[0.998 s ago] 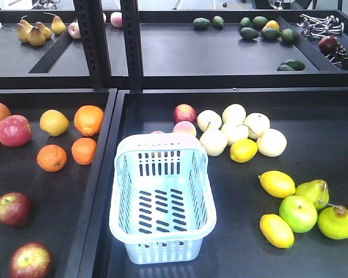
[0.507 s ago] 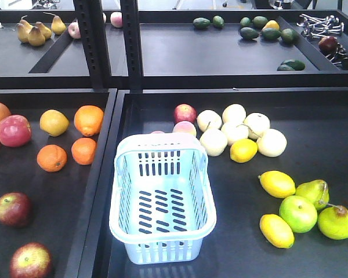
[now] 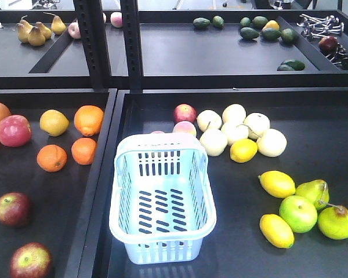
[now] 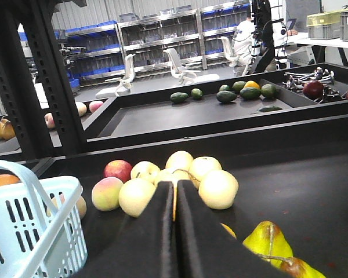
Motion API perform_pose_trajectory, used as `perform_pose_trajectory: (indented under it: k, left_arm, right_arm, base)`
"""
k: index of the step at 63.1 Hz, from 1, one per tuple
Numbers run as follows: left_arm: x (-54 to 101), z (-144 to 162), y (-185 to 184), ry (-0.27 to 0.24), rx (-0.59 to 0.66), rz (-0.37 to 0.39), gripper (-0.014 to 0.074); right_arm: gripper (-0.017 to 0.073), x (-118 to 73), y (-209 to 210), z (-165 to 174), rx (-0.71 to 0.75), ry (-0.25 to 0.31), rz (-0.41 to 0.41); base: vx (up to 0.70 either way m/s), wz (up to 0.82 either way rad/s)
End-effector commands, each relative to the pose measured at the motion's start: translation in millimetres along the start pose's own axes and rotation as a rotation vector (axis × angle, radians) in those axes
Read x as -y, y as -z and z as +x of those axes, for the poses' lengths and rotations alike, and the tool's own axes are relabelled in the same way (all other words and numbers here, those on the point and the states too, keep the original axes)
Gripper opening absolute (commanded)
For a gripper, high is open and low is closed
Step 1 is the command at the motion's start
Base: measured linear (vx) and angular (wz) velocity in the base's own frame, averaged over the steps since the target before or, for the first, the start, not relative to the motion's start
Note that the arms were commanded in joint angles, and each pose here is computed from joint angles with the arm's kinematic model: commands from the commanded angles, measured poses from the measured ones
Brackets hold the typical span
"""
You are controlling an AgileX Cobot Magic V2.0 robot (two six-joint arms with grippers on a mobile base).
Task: Pick three apples into basket with both arms
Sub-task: 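Reach the left gripper down to the light-blue basket handle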
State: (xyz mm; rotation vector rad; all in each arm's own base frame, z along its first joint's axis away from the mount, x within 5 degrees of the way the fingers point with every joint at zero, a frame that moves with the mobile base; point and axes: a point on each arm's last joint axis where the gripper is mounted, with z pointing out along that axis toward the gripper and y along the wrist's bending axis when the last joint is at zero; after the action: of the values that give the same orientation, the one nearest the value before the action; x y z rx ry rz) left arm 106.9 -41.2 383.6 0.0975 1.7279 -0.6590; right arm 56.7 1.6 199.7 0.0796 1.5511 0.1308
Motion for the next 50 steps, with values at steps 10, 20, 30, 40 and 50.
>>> perform_pose_trajectory:
  k: [10,20,30,40,50]
  left_arm:
    - [-10.2,-27.9,-55.3,-0.213,-0.121,0.179,0.0097]
    - [-24.5,-39.8,-89.0,-0.265,-0.192,0.231,0.0351]
    - [-31.5,-52.7,-118.6,-0.355,-0.208,0.277,0.0626]
    - [-22.2,-55.0,-155.5,-0.444,-0.237,0.386,0.0703]
    - [-15.4,-34.9,-200.6,-0.597,-0.345,0.458,0.0669]
  right_arm:
    - [-0.0004,-0.9,0.7,-2.8,0.074,0.017,-0.012]
    - [-0.0004,-0.9,0.7,-2.8,0.074,0.017,-0.012]
    - [-0.0004,-0.9,0.7,-2.8,0.074,0.017,-0.012]
    - [-0.0004,-0.9,0.7,-2.8,0.074,0.017,-0.012]
    - [-0.0004,-0.9,0.7,-2.8,0.074,0.017,-0.012]
  base:
    - [0.0,0.0]
    - [0.0,0.0]
    - [0.0,0.0]
    - [0.0,0.0]
    - [0.0,0.0]
